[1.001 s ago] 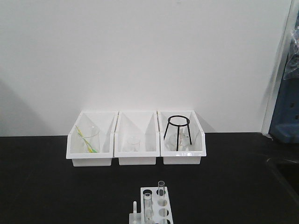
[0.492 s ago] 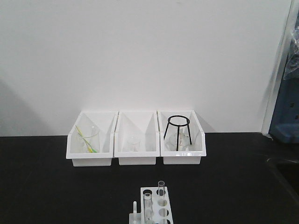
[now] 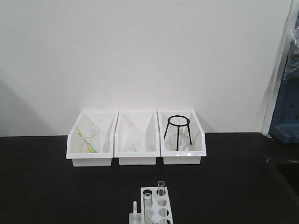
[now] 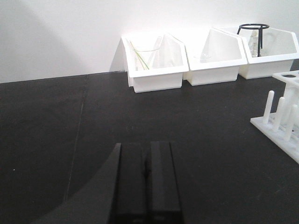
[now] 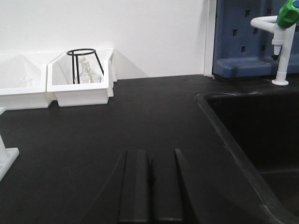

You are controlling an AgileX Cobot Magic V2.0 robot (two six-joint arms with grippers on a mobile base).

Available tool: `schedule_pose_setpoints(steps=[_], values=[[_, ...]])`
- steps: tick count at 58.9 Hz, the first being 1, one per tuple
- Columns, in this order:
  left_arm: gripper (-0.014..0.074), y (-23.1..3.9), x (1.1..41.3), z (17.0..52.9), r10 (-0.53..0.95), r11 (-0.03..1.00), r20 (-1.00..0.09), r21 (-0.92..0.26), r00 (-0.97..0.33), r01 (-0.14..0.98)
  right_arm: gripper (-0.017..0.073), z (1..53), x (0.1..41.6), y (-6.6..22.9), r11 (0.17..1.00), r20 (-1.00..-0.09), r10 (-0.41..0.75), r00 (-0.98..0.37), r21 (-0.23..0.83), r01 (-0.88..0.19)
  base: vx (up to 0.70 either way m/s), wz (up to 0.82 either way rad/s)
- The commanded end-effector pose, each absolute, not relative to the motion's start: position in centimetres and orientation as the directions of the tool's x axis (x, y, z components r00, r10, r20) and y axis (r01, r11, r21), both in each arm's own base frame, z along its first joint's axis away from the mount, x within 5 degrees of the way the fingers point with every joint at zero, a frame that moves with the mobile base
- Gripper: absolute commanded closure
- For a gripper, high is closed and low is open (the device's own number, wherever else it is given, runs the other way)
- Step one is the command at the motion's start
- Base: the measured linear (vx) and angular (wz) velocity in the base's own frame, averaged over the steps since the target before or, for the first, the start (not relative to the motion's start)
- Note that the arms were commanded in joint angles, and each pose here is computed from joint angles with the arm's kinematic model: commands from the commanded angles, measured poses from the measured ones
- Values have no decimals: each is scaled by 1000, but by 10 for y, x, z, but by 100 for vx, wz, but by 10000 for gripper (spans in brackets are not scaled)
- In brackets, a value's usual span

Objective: Flip and reinsert test tube from rack

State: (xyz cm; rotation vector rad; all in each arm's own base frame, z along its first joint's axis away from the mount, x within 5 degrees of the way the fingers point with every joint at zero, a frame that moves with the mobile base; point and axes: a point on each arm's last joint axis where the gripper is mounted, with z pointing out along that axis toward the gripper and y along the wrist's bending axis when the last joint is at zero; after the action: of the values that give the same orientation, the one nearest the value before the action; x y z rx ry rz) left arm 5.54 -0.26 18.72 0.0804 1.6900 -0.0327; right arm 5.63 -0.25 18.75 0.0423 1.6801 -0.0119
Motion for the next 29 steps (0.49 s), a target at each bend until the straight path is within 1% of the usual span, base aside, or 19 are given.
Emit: schedule_pose_setpoints(steps=[1, 29], values=[[599, -4, 55, 196, 13, 996, -1000, 11, -28, 85, 570, 193, 56, -2, 999, -1000, 10, -30, 9, 31, 0, 0], [599, -4, 55, 196, 13, 996, -1000, 11, -27, 85, 570, 193, 56, -2, 999, -999, 12, -30, 11, 31, 0, 0]])
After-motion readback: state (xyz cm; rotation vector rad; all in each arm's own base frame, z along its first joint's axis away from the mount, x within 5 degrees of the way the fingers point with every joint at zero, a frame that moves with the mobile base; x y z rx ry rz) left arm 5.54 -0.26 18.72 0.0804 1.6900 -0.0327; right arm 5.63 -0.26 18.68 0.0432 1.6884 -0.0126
